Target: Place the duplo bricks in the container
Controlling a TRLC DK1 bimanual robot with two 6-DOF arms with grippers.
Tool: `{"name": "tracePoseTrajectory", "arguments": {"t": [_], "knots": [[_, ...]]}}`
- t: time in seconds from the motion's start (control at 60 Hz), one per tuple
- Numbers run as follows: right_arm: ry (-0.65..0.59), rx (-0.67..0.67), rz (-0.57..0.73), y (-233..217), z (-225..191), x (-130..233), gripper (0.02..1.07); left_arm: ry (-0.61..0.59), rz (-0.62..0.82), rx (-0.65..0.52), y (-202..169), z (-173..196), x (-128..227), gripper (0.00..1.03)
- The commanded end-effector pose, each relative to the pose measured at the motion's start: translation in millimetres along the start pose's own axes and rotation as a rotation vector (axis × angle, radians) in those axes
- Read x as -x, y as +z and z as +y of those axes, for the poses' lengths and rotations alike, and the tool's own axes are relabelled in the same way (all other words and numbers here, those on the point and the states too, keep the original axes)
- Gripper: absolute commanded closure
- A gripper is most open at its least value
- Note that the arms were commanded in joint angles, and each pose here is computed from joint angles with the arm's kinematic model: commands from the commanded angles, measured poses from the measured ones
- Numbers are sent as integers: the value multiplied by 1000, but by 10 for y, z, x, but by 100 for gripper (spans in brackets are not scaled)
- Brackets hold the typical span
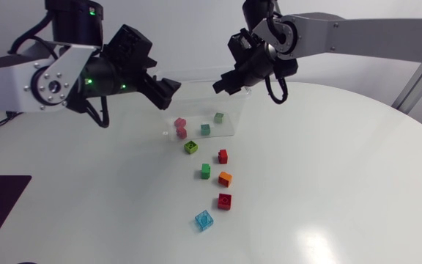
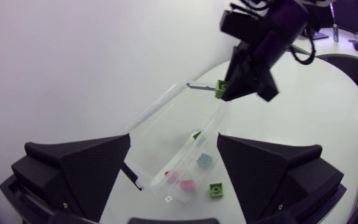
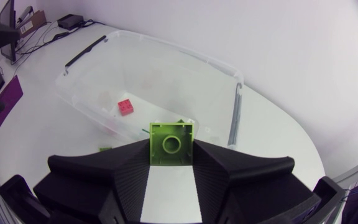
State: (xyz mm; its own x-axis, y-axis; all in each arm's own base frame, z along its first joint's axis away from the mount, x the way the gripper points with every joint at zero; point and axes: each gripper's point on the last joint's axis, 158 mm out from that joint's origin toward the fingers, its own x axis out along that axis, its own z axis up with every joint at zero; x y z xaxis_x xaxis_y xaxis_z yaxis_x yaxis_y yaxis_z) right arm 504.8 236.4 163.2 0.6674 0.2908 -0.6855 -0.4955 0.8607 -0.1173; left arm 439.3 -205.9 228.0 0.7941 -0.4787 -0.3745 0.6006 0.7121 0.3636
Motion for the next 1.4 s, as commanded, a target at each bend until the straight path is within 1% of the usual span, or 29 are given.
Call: {"name": "tracePoseTrajectory", "arguments": {"t": [0.0, 0.083, 0.183, 0.283, 0.317, 0.35, 0.383, 0.417, 0.55, 0.6, 0.717, 0.8, 0.883, 0.95, 1.033, 1.083, 1.183, 1.267, 1.383], "knots": [[-11, -24, -2, 45, -66, -112, 73, -69, 28, 13, -154, -320, 143, 4], [-20, -26, -15, 97, -126, -212, 72, -173, 69, -30, -352, -694, 271, 4], [-29, -28, -16, 130, -203, -332, 72, -261, 118, -87, -633, -1053, 368, 4], [-34, -33, -17, 168, -262, -466, 71, -345, 174, -121, -908, -1324, 407, 4], [-29, -34, -2, 154, -260, -522, 62, -370, 187, -134, -965, -1415, 416, 4], [-23, -37, 20, 120, -265, -570, 43, -400, 205, -150, -1029, -1516, 429, 4], [-24, -44, 33, 100, -303, -596, 20, -420, 218, -162, -1076, -1577, 436, 4], [-22, -48, 46, 64, -313, -607, 5, -443, 228, -170, -1114, -1653, 437, 4], [-20, -58, 54, -69, -401, -521, 6, -547, 254, -196, -1244, -1926, 431, 4], [-17, -51, 49, -126, -415, -438, 6, -578, 274, -218, -1338, -2023, 408, 4], [-25, -49, 39, -307, -482, -178, 6, -645, 347, -218, -1517, -2238, 335, 4], [-24, -55, 30, -494, -482, 86, 6, -677, 419, -166, -1624, -2380, 285, 4], [-18, -60, 60, -750, -432, 233, 6, -701, 506, -123, -1793, -2474, 251, 4], [-15, -62, 74, -929, -377, 320, 6, -696, 547, -93, -1872, -2504, 205, 5], [2, -52, 97, -1170, -252, 408, 6, -685, 564, -75, -1878, -2505, 133, 5], [22, -31, 108, -1311, -141, 455, 6, -670, 579, -63, -1880, -2499, 80, 5], [62, 20, 124, -1587, 56, 517, 6, -686, 595, -66, -1867, -2573, 60, 6], [59, 39, 96, -1610, 76, 602, 6, -682, 594, -62, -1833, -2596, 28, 7], [62, 59, 67, -1563, 96, 768, 6, -680, 614, -50, -1828, -2624, 33, 12]]}}
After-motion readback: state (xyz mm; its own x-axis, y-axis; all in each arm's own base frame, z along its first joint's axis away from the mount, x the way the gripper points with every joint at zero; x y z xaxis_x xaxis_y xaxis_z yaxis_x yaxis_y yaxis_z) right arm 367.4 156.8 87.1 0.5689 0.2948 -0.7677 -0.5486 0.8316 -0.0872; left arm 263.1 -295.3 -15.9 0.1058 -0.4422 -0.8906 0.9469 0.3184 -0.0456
